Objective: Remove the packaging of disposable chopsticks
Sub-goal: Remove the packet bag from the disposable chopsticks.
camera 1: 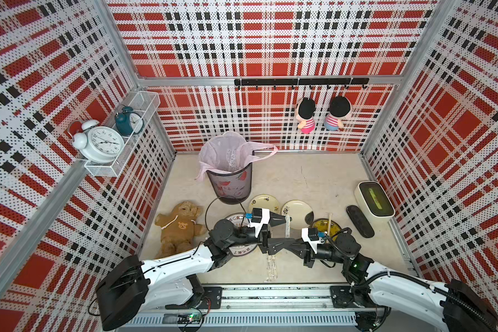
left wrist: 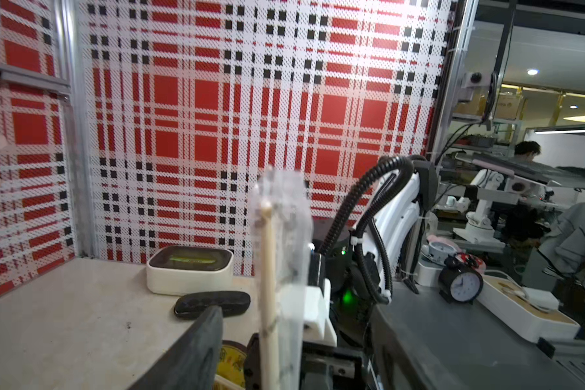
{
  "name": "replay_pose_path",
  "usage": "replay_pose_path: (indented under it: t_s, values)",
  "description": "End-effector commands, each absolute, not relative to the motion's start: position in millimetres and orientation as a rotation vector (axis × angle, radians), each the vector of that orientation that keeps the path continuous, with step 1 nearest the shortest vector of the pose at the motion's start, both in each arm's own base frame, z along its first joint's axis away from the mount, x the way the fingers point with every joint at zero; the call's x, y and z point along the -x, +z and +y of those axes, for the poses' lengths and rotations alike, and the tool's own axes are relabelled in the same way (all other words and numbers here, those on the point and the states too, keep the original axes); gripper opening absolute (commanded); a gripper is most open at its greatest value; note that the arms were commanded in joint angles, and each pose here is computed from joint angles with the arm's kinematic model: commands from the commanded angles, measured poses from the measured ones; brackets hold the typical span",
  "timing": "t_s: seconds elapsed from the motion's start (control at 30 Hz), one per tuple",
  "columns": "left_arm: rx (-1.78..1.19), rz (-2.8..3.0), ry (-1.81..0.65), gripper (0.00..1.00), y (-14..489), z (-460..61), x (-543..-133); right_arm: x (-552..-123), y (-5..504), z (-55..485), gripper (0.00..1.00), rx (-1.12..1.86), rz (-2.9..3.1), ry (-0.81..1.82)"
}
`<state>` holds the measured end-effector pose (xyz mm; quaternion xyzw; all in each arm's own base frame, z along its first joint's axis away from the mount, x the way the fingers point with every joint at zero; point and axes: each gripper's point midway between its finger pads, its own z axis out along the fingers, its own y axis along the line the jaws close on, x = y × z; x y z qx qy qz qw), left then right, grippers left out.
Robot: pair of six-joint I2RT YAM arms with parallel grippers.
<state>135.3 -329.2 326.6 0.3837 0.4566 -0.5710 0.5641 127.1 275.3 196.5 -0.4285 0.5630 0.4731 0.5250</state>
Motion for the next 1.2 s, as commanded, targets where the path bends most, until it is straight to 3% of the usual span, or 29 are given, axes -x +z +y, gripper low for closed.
replay_pose_path:
  t_s: [0.0, 0.17, 0.23, 0.5, 1.17]
  values:
    - [-0.780, 1.050, -1.290, 0.63, 351.5, -319.1, -150.7, -133.2, 194.3, 273.0, 0.00, 1.013, 1.348, 1.088]
    - [-0.817, 1.098, -1.297, 0.42, 346.9, -334.0, -156.6, -134.6, 191.9, 275.3, 0.00, 1.019, 1.357, 1.087]
    - [-0.814, 1.110, -1.289, 0.21, 344.7, -336.5, -160.6, -134.3, 190.4, 275.3, 0.00, 1.022, 1.360, 1.088]
    - [-0.889, 1.096, -1.329, 0.00, 339.8, -339.9, -150.1, -130.9, 196.3, 273.2, 0.00, 1.019, 1.332, 1.096]
    - [-0.983, 1.449, -1.337, 0.00, 206.8, -367.4, -146.2, -127.5, 297.4, 269.7, 0.00, 0.999, 1.046, 1.017]
